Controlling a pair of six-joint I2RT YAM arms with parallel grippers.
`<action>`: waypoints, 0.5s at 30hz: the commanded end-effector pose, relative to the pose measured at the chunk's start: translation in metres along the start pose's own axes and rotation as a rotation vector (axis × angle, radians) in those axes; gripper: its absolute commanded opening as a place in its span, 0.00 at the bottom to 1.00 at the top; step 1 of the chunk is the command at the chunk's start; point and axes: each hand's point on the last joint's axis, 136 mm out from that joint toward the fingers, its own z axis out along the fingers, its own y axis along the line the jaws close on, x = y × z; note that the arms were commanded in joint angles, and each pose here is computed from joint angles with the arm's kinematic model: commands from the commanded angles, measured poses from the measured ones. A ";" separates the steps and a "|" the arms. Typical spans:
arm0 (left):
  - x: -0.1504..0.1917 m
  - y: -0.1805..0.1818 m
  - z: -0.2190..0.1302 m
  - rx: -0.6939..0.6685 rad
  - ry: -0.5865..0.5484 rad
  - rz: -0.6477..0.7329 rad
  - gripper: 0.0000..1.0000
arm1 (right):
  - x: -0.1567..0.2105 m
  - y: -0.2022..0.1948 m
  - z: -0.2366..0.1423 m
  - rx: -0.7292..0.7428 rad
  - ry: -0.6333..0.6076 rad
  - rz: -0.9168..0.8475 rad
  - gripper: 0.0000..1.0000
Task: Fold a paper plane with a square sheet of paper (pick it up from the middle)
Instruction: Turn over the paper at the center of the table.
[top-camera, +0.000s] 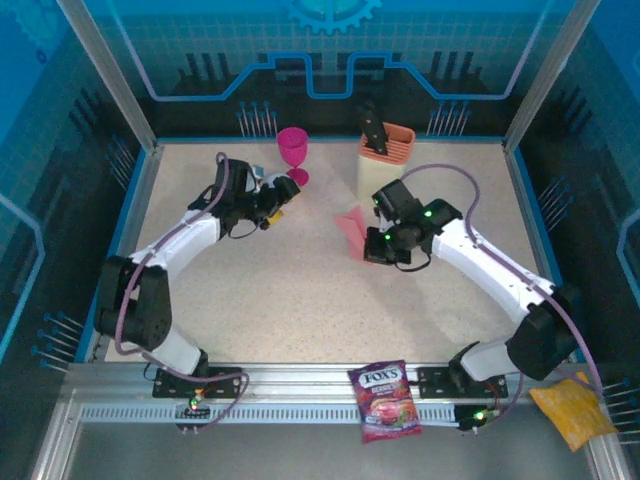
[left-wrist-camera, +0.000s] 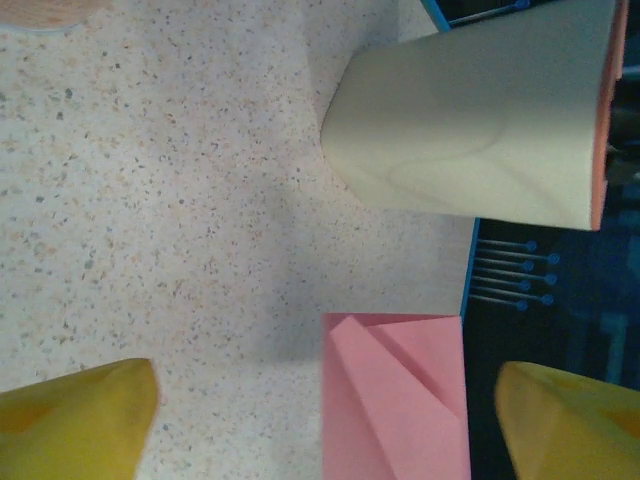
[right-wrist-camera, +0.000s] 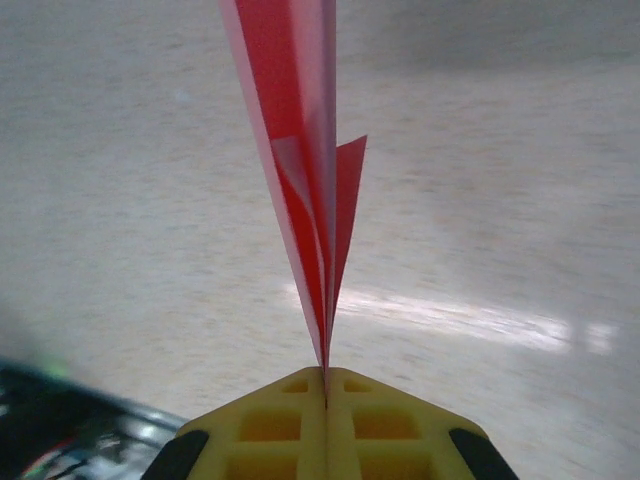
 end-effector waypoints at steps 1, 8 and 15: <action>0.012 0.024 -0.013 -0.115 0.008 -0.038 1.00 | 0.021 -0.076 -0.038 0.406 0.038 -0.075 0.00; 0.031 0.054 -0.049 -0.218 -0.097 0.004 1.00 | 0.000 -0.114 -0.078 0.749 -0.002 -0.164 0.00; 0.058 0.088 -0.091 -0.321 -0.156 -0.054 1.00 | -0.013 -0.114 -0.050 0.993 0.066 -0.304 0.00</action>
